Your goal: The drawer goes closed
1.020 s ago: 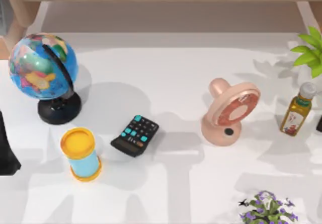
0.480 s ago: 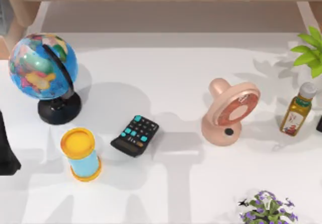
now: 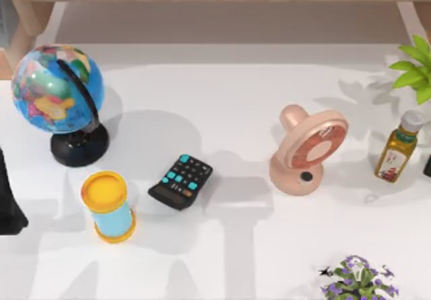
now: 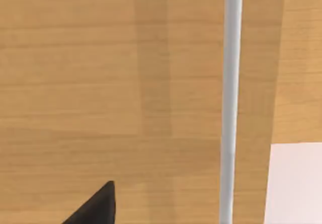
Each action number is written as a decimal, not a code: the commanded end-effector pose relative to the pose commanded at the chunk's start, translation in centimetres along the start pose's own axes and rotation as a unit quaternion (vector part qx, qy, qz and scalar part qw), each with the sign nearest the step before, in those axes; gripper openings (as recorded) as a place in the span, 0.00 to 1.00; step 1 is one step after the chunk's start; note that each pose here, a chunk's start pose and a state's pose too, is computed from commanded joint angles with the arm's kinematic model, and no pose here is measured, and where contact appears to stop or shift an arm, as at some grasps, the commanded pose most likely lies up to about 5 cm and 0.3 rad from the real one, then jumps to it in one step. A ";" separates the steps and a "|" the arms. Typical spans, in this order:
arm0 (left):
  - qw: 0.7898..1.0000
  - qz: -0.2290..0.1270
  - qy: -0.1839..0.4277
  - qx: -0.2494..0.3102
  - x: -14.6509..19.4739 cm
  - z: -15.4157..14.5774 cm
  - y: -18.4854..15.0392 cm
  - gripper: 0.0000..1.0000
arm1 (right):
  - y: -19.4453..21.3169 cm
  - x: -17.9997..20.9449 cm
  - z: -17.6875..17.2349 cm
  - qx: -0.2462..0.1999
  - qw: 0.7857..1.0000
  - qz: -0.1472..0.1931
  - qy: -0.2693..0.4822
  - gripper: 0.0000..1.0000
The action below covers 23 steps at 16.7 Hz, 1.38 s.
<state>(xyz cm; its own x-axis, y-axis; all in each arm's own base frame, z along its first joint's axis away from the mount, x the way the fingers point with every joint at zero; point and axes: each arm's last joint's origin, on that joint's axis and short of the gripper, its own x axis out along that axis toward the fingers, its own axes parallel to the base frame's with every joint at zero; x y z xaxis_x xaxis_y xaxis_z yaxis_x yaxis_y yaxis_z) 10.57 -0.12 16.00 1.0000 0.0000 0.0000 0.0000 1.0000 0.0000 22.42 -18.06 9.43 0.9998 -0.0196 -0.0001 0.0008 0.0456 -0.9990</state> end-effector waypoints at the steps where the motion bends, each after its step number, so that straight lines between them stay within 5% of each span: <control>1: 1.000 0.000 0.000 0.000 0.0 0.0 0.0 1.00 | 0.3 0.0 0.1 -0.013 1.000 0.000 -0.003 1.00; 17: 1.000 0.000 0.000 0.000 0.0 0.0 0.0 1.00 | 0.5 2.6 0.2 -0.023 1.000 0.000 -0.005 1.00; 23: 1.000 0.000 0.000 0.000 0.0 0.0 0.0 1.00 | 0.5 2.6 0.2 -0.023 1.000 0.000 -0.005 0.55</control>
<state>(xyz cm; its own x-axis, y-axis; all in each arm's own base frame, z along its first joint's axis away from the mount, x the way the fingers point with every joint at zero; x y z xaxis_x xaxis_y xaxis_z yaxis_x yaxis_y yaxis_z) 10.57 -0.12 16.00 1.0000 0.0000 0.0000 0.0000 1.0000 0.0000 25.00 -17.89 8.92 1.0000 -0.0099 0.0000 0.0000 0.0001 -1.0000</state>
